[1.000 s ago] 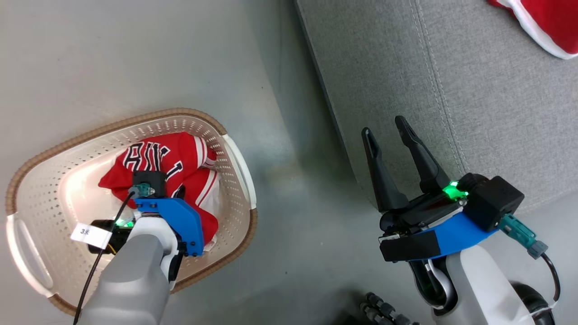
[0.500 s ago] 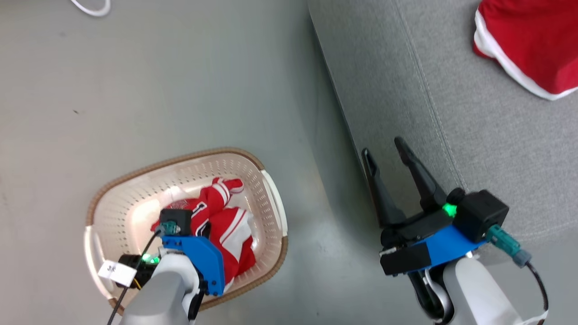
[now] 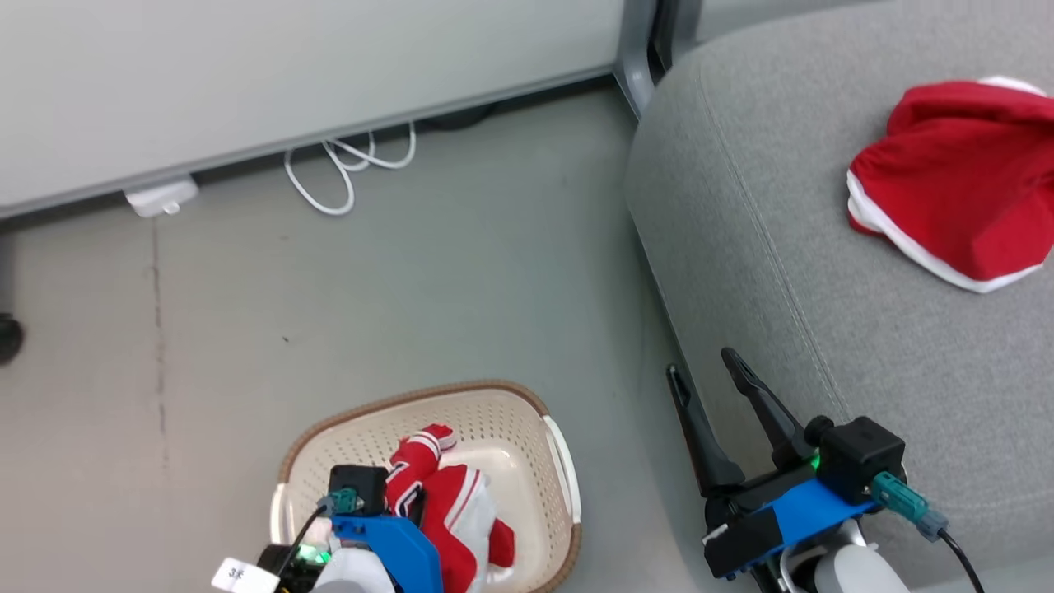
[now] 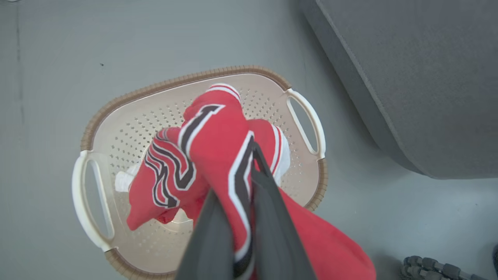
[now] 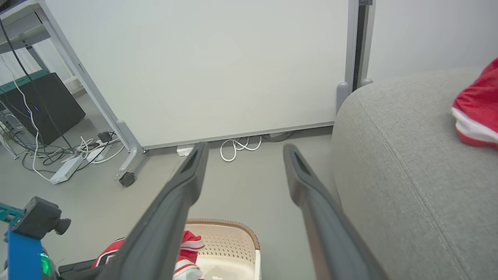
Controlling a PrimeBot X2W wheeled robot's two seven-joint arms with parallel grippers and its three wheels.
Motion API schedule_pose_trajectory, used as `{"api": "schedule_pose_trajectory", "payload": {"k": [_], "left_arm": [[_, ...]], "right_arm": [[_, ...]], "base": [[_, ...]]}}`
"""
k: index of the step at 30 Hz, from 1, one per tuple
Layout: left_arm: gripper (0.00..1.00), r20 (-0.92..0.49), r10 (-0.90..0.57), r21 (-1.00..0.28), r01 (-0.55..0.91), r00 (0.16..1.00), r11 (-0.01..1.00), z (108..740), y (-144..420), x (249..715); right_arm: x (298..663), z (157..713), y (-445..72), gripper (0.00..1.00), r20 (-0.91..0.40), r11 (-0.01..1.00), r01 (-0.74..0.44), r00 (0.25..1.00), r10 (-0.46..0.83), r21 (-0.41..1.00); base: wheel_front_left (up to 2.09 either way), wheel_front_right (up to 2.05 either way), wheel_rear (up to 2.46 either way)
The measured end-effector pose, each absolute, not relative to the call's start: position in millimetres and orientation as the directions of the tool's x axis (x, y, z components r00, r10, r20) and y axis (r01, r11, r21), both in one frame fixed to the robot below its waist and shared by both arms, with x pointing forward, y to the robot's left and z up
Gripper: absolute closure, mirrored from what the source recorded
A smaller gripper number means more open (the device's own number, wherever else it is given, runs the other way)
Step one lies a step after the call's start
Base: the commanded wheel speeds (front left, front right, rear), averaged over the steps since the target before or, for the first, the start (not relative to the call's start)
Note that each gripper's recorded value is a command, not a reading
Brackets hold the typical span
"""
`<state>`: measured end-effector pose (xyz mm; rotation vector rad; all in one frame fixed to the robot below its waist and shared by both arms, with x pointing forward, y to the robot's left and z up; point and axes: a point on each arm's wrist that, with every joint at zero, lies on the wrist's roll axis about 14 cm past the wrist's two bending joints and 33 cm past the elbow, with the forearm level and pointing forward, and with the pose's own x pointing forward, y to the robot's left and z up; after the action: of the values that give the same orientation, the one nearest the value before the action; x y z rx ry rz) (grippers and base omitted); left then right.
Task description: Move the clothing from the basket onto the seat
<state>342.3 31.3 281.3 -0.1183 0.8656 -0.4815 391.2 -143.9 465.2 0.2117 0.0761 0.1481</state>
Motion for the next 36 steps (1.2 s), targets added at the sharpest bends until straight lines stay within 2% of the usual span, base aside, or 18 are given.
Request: {"api": "schedule_pose_trajectory", "payload": {"k": [10, 18, 24, 36], "left_arm": [[1.00, -0.543, -0.478, -0.285, 0.384, 0.690, 0.878, 341, 27, 343], [1.00, -0.414, -0.507, -0.281, 0.423, 0.756, 0.861, 382, 19, 353], [1.00, -0.311, -0.543, -0.263, 0.478, 0.780, 0.838, 418, 7, 371], [1.00, -0.150, -0.618, -0.202, 0.588, 0.772, 0.783, 487, -20, 389]], "right_arm": [[361, 495, -126, 0.00, -0.001, 0.955, -0.200, 0.979, 0.205, 0.218], [354, 508, -111, 0.00, 0.028, 0.944, -0.252, 0.967, 0.252, 0.214], [353, 511, -103, 0.00, 0.030, 0.938, -0.275, 0.961, 0.275, 0.212], [351, 509, -92, 0.00, 0.022, 0.927, -0.309, 0.950, 0.311, 0.214]], "base": [[0.00, 0.00, 0.00], [0.00, 0.00, 0.00], [0.00, 0.00, 0.00], [0.00, 0.00, 0.00]]}}
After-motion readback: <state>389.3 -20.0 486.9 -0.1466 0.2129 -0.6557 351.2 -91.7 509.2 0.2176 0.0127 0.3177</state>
